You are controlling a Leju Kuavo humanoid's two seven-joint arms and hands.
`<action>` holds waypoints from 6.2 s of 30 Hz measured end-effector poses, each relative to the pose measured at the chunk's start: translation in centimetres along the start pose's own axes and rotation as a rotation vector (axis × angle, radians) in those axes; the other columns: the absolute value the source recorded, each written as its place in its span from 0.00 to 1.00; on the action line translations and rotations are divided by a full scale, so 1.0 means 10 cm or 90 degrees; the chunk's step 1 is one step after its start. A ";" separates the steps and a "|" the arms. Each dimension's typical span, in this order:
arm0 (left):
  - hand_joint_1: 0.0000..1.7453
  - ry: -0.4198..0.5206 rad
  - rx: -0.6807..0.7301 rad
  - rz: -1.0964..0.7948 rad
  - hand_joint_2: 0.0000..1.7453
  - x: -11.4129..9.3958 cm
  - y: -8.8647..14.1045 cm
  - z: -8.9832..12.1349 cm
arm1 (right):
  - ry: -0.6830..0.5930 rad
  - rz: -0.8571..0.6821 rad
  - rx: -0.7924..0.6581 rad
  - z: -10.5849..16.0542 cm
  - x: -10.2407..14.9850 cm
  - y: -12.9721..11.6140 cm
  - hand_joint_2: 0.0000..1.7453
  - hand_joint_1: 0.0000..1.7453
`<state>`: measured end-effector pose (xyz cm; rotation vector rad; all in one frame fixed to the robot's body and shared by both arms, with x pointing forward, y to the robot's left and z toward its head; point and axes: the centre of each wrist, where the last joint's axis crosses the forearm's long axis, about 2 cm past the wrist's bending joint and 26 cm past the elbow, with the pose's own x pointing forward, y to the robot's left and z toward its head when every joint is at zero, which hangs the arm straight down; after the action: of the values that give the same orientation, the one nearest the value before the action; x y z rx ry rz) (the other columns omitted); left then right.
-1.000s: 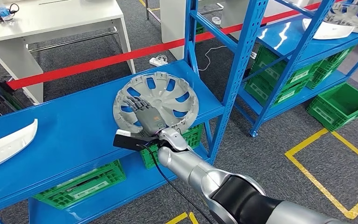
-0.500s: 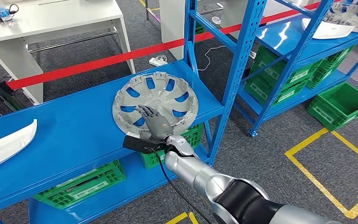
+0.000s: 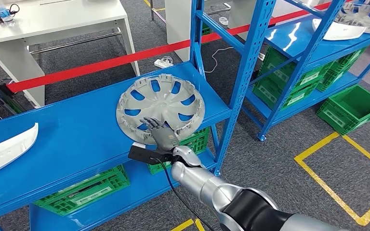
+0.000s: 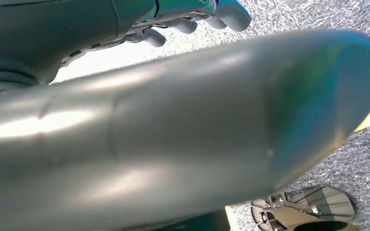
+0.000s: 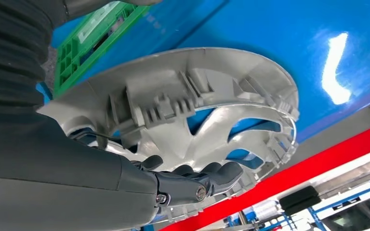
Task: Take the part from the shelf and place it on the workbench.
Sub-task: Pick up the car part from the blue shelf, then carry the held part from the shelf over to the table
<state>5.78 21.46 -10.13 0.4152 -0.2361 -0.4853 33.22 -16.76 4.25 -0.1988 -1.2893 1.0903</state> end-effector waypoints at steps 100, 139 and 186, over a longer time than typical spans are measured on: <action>0.00 -0.071 0.083 -0.012 1.00 0.01 0.00 0.02 | 0.059 0.304 -0.306 0.29 -0.14 -0.40 1.00 1.00; 0.00 -0.083 0.088 -0.004 1.00 -0.01 -0.01 0.03 | -0.294 0.634 -0.463 0.73 0.62 -0.46 1.00 1.00; 0.00 -0.079 0.085 -0.009 1.00 -0.03 0.04 -0.01 | -0.316 0.564 -0.405 0.84 0.58 -0.28 1.00 1.00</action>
<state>5.69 21.92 -10.05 0.5186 -0.3875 -0.5110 27.03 -17.57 12.76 -1.1128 -2.0638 1.4738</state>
